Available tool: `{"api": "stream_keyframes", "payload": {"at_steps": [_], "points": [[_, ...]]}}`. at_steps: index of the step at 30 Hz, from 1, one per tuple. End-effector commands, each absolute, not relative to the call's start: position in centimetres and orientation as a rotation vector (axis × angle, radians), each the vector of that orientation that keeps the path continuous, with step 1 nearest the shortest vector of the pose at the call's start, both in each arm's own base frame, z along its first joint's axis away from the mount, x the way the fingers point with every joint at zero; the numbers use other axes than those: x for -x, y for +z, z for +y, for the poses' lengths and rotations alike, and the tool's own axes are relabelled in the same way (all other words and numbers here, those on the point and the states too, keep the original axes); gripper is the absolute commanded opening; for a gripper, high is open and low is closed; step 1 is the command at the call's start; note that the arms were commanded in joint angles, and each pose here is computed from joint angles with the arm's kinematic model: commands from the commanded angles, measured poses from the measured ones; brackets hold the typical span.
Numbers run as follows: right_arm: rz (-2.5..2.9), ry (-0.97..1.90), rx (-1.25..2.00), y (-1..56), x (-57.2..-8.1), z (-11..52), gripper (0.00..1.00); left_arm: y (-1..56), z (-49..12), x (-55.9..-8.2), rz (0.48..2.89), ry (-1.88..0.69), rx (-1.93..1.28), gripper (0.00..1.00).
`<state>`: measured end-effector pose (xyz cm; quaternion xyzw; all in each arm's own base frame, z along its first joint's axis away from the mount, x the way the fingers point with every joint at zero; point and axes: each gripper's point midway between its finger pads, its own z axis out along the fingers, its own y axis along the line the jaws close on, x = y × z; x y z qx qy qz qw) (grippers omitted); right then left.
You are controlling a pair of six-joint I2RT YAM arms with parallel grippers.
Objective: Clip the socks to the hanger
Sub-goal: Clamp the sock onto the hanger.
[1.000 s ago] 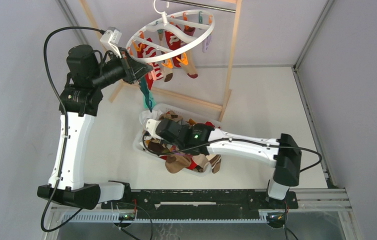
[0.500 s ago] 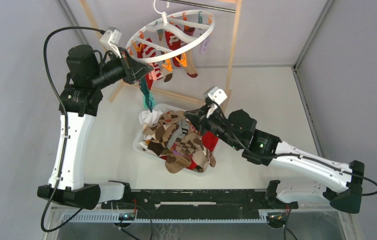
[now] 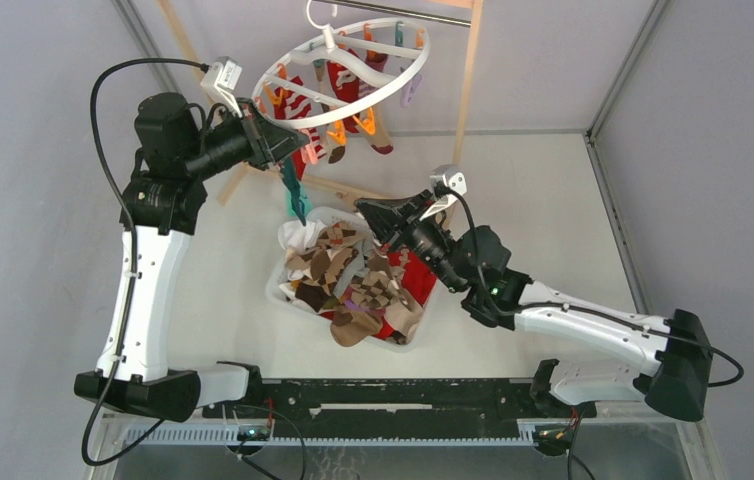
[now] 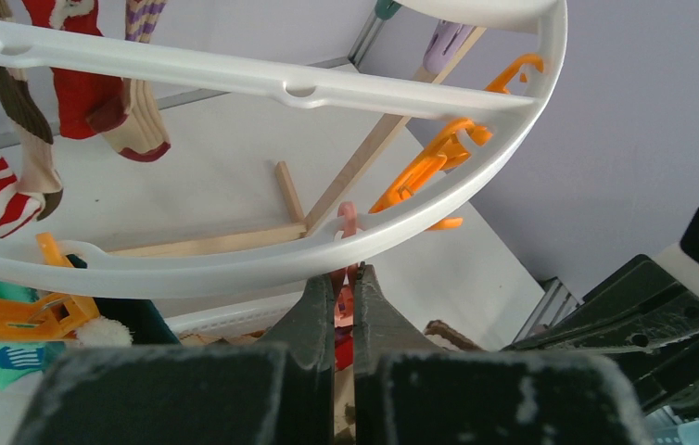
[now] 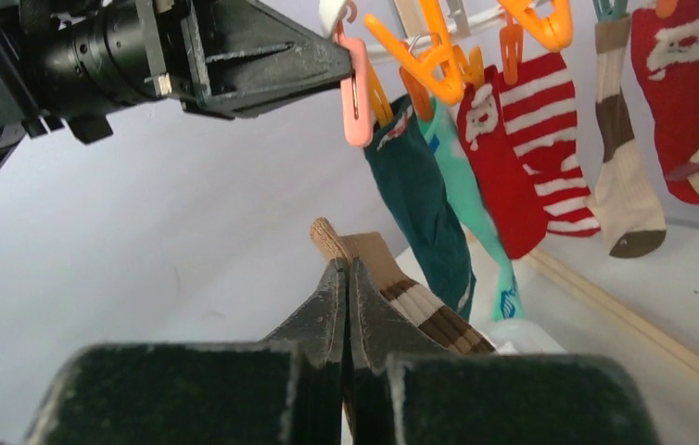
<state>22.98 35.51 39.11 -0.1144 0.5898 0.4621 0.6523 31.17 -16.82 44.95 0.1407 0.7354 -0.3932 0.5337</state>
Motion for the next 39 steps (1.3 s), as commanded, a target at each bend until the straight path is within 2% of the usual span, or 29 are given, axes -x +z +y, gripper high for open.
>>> {"api": "stream_keyframes", "payload": {"at_steps": [1,15,39], "points": [[1.148,1.095,0.119,44.7,-23.8,35.4,0.00,45.8,-17.4,-29.4,1.730,-1.017,-0.343,0.00],[1.087,0.982,0.065,45.0,-26.9,38.3,0.00,45.7,-17.4,-29.5,1.730,-1.024,-0.329,0.00],[1.021,0.971,0.150,46.6,-26.1,40.8,0.00,45.8,-17.1,-29.6,1.727,-1.005,-0.319,0.00]]}}
